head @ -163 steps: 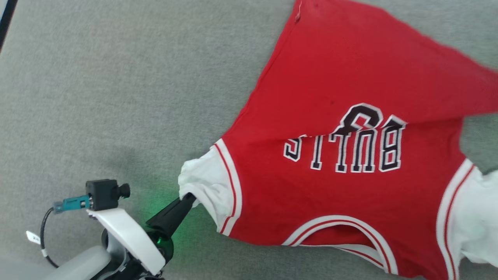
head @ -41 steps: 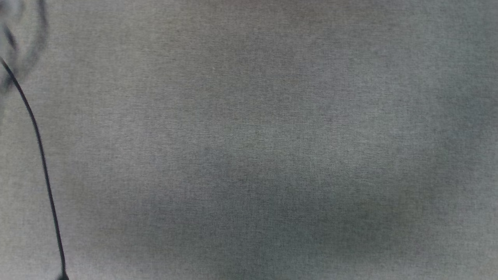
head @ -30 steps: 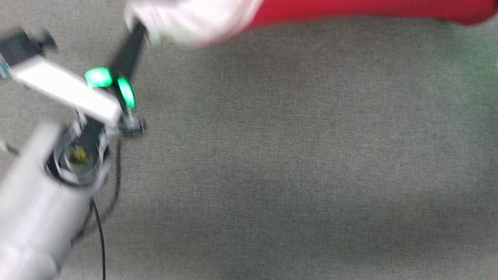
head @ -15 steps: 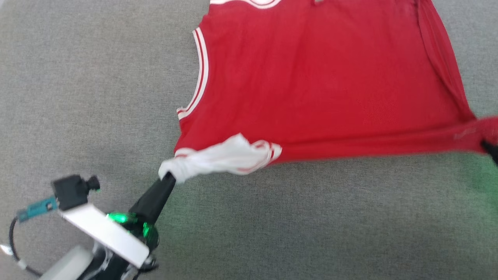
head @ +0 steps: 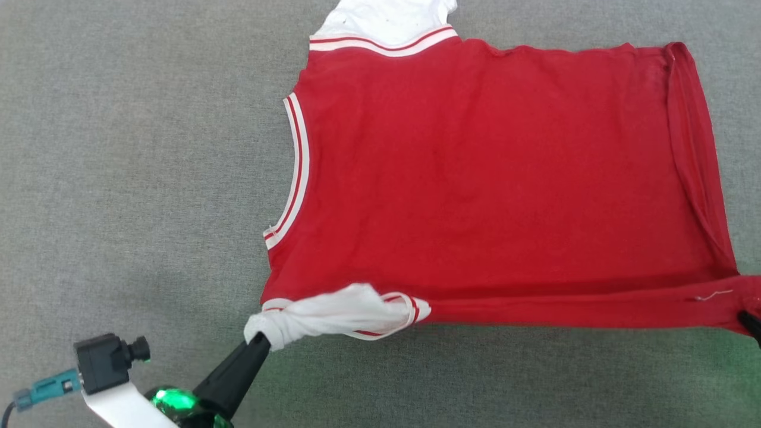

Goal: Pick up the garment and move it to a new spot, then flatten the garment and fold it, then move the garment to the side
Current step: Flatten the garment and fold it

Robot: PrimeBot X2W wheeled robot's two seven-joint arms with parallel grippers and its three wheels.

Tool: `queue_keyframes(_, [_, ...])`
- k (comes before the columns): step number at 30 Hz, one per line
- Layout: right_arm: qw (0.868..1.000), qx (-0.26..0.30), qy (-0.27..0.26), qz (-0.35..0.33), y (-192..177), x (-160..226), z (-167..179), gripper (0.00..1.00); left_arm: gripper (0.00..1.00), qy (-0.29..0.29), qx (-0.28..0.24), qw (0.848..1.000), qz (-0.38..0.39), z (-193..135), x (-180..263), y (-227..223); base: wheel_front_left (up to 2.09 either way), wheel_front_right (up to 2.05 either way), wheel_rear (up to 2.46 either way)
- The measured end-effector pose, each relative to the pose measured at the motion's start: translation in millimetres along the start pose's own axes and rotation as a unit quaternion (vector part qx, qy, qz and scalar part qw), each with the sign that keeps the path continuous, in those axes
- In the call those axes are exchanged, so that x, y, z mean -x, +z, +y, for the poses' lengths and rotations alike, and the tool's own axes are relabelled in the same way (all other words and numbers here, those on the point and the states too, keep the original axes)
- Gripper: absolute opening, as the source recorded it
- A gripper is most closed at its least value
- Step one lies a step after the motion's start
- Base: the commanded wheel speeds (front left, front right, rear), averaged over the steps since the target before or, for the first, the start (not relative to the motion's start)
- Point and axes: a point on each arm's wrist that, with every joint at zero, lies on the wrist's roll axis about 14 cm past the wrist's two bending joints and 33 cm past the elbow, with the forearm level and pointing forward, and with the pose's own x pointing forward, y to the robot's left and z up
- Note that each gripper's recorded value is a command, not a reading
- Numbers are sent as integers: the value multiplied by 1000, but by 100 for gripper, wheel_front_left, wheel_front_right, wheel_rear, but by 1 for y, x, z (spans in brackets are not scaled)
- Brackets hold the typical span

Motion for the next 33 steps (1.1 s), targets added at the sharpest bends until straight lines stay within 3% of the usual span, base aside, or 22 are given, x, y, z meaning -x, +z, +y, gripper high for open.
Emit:
queue_keyframes(8, [997, -1, 16, -76, 49, -20, 17, 0, 0, -35, -36, 998, -34, -10, -39, 39, 0, 0, 0])
queue_keyframes(15, [996, -7, 15, -93, 67, -54, 19, 0, 0, -38, -35, 997, -64, -4, -84, 68, 0, 0, 0])
queue_keyframes(21, [996, -9, 1, -87, 66, -76, 9, 0, 0, 1, -2, 996, -91, 25, -111, 80, 0, 0, 0])
queue_keyframes(33, [998, 2, -10, -61, 47, -102, 1, 0, 0, 44, -25, 996, -71, 59, -134, 70, 0, 0, 0])
